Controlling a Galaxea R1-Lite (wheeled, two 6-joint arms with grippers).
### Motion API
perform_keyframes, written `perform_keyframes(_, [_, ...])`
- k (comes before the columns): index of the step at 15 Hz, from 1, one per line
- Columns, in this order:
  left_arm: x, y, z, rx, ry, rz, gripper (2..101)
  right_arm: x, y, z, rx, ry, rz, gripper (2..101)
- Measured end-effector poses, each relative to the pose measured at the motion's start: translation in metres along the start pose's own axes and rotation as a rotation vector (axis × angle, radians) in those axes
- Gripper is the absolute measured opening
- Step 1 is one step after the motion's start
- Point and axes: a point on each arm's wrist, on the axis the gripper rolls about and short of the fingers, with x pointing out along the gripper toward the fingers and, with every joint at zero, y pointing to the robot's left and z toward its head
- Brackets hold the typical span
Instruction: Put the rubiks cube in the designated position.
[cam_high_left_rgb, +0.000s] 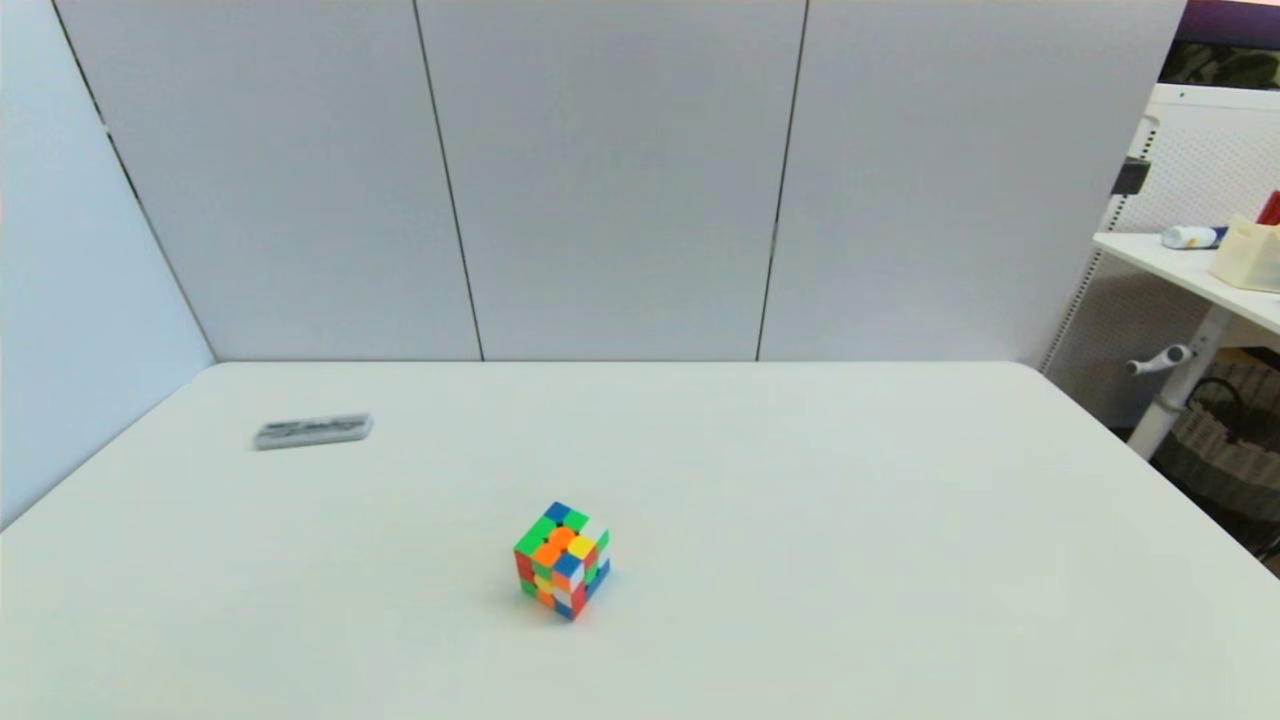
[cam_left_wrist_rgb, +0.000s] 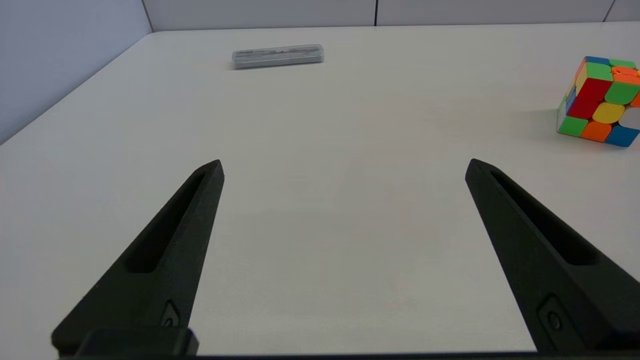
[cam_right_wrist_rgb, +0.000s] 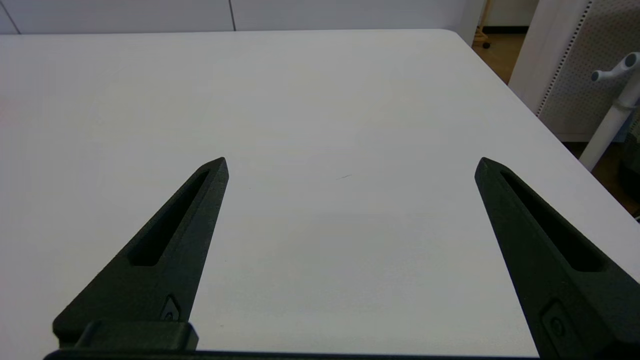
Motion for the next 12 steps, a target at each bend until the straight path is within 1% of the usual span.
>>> perform_keyframes(12, [0.0005, 0.0, 0.0003, 0.001, 0.007, 0.001, 97.9, 0.0, 0.0, 0.0, 0.0, 0.0, 0.0, 97.7])
